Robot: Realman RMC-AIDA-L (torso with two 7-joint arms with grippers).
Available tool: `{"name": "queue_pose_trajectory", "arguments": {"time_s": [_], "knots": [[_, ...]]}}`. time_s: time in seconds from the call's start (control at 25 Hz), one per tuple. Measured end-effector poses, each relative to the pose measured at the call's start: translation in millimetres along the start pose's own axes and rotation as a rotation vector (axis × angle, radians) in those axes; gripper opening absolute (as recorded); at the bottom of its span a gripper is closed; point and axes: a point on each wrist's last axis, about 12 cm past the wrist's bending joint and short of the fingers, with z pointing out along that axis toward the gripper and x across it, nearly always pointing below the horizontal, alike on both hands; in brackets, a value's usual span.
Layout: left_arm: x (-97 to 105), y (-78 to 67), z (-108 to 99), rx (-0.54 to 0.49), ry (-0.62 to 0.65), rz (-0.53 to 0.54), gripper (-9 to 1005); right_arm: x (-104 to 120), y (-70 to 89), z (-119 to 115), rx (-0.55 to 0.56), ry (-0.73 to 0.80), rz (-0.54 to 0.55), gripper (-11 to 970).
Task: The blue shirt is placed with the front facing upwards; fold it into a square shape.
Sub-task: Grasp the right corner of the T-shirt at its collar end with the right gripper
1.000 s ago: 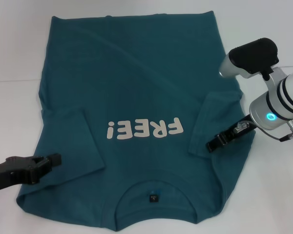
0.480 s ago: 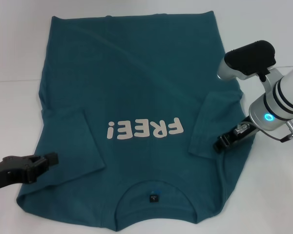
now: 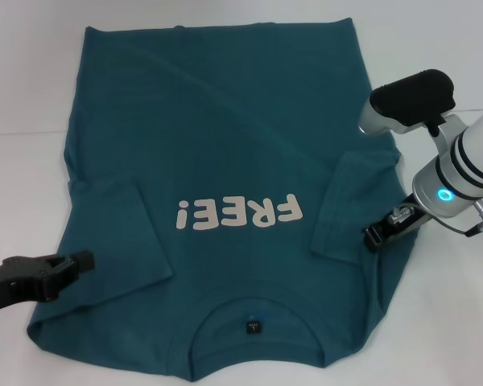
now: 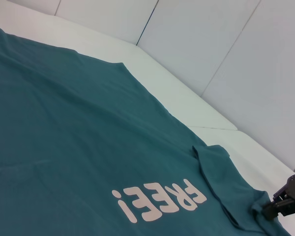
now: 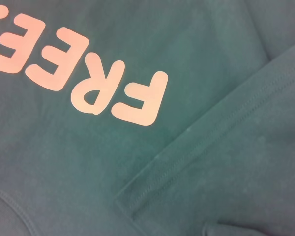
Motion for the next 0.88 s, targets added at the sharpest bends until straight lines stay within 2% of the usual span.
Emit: {"name": "queue_pose_trajectory", "arguments": {"time_s": [0.2, 0.4, 0.88], "knots": [[-0.4, 0.2, -0.7, -0.003, 0.0, 0.003, 76, -0.1, -1.8, -5.0, -0.01, -0.012, 0.016, 80], [-0.1, 0.8, -2.5, -0.009, -0.004, 0.001, 80, 4.5, -7.7, -16.3, -0.064, -0.053, 0.067, 44], [6.1, 3.6, -15.4, -0.028, -0.043, -0.046, 89, 45.7, -34.6, -27.3, -0.185, -0.152, 0.222, 36]]}}
